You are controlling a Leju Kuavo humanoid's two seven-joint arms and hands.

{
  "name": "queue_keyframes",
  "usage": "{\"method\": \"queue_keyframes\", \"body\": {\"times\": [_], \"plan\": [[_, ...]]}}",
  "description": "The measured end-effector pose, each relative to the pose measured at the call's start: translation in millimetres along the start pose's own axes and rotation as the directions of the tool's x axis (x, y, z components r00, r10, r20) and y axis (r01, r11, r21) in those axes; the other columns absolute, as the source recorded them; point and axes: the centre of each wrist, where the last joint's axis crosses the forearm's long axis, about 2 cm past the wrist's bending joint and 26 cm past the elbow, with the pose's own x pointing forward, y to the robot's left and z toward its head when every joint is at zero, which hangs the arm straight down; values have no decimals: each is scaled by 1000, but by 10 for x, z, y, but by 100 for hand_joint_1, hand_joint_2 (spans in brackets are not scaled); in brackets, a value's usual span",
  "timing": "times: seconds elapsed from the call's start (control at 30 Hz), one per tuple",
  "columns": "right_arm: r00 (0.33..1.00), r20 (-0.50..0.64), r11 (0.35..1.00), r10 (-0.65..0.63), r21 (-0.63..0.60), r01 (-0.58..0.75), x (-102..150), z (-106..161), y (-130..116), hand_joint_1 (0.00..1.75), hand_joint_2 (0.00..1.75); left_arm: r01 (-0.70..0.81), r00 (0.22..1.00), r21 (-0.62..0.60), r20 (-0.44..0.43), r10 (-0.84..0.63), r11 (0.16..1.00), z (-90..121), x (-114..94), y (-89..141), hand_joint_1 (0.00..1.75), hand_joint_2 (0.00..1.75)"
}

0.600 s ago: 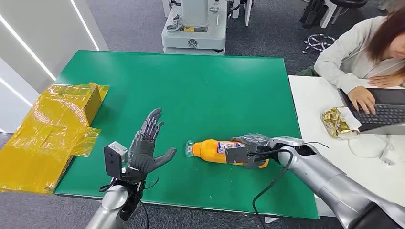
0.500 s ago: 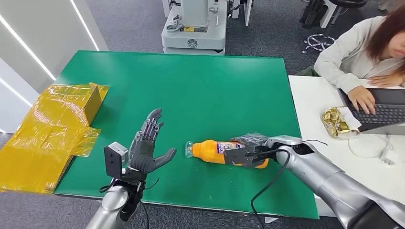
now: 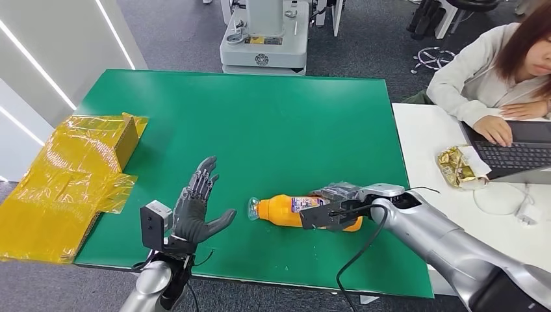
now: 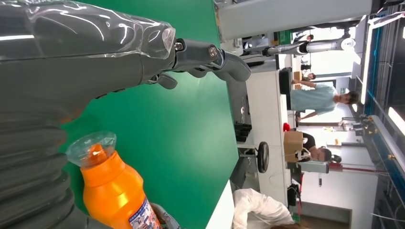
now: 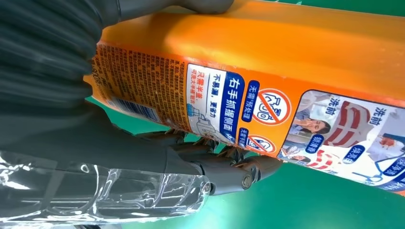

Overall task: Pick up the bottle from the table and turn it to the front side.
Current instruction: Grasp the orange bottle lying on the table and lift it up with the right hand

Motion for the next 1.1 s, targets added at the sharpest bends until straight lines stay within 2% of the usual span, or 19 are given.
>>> {"method": "queue_keyframes", "body": {"times": [0.07,0.13,0.27,0.33,0.4,0.53,0.77,0.9,1.1], "plan": [[995,55,997,-78,-10,78,-15,-5,33,175,175,7,1000,6,3,-7,1000,8,7,-1,0,175],[968,143,977,-206,-21,212,-46,-19,121,175,175,16,1000,18,8,-17,1000,25,14,1,0,175],[807,346,848,-479,-55,527,-184,-16,472,175,175,60,997,50,35,-62,997,50,34,14,0,175],[725,415,775,-550,-71,629,-263,32,682,175,175,89,994,69,52,-93,994,59,51,31,0,175],[671,451,722,-588,-81,687,-333,101,890,175,175,109,991,84,63,-115,990,65,69,53,0,175],[621,481,668,-618,-94,738,-410,229,1125,175,175,123,989,96,75,-131,988,58,98,82,0,175],[595,494,622,-634,-131,772,-393,333,1356,175,175,155,981,129,94,-168,979,36,123,169,0,175],[573,533,579,-622,-178,795,-399,391,1434,175,175,121,986,115,103,-134,986,-45,155,229,0,175],[604,582,571,-544,-270,775,-351,444,1469,175,175,26,997,24,68,-27,999,-133,155,273,0,175]]}}
